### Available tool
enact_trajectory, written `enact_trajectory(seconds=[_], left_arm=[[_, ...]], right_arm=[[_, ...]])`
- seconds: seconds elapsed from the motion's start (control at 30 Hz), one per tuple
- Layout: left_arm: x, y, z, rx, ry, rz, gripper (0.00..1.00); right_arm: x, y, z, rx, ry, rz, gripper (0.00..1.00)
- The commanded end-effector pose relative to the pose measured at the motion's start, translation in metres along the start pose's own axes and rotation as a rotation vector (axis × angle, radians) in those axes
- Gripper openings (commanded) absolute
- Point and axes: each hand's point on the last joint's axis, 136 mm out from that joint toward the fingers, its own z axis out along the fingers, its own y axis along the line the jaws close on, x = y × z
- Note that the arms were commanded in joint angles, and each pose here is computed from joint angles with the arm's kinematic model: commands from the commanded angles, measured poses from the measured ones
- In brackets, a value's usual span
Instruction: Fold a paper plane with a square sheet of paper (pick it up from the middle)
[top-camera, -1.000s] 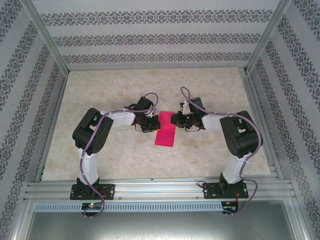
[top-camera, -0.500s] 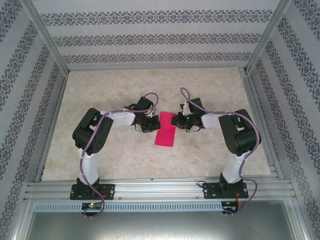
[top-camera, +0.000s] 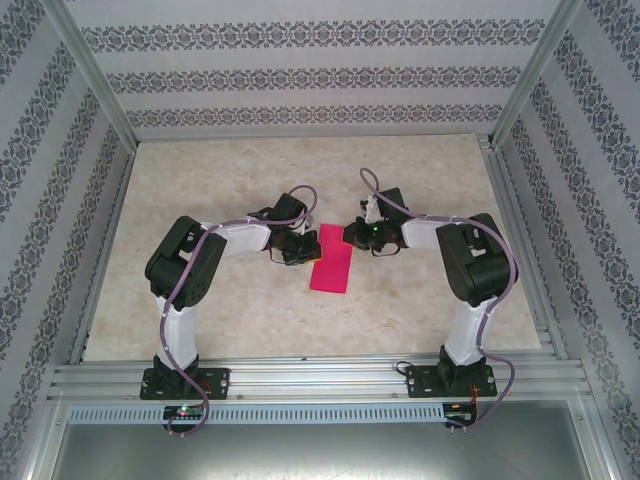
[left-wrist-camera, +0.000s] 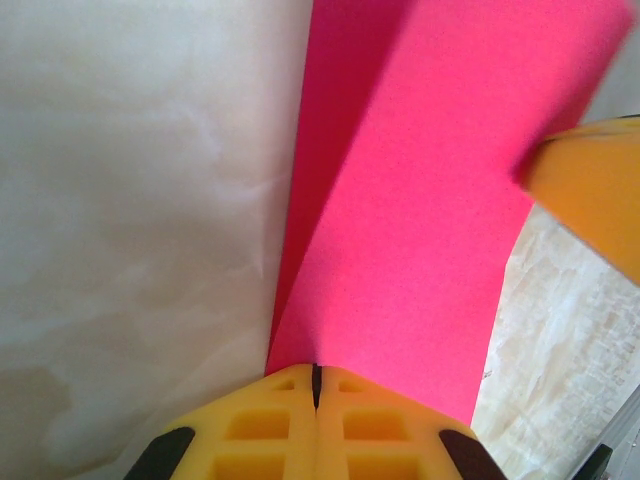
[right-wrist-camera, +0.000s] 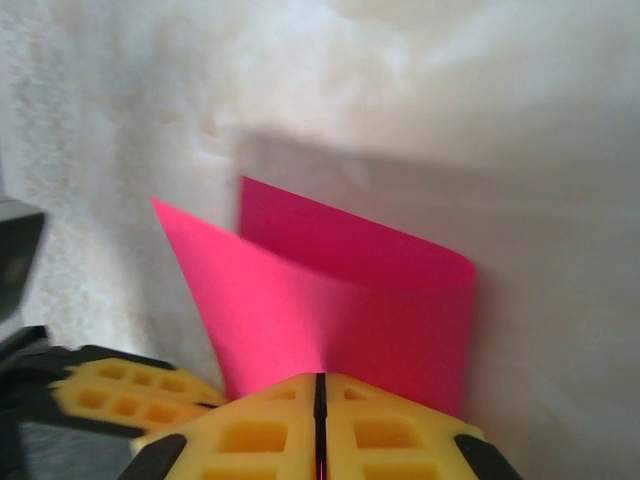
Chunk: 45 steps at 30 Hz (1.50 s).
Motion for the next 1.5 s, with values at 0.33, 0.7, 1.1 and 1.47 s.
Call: enact_trajectory(seconds=[0.33, 0.7, 1.1, 1.47], left_arm=[[0.03, 0.039, 0.016, -0.141, 0.1, -0.04, 0.0], [0.029, 0.038, 0.015, -0.139, 0.097, -0.036, 0.0], [0.032, 0.042, 0.017, -0.148, 0.106, -0.034, 0.0], [0.032, 0.041, 0.016, -0.143, 0.106, -0.032, 0.0]], right_arm=[[-0.026, 0.029, -0.026, -0.021, -0.047, -0.049, 0.11], [-0.032, 0.003, -0.006, 0.022, -0.022, -0.007, 0.1], [-0.03, -0.002, -0.008, 0.058, -0.019, 0.004, 0.1], [-0.05, 0.012, -0.017, -0.003, -0.048, 0.008, 0.1]])
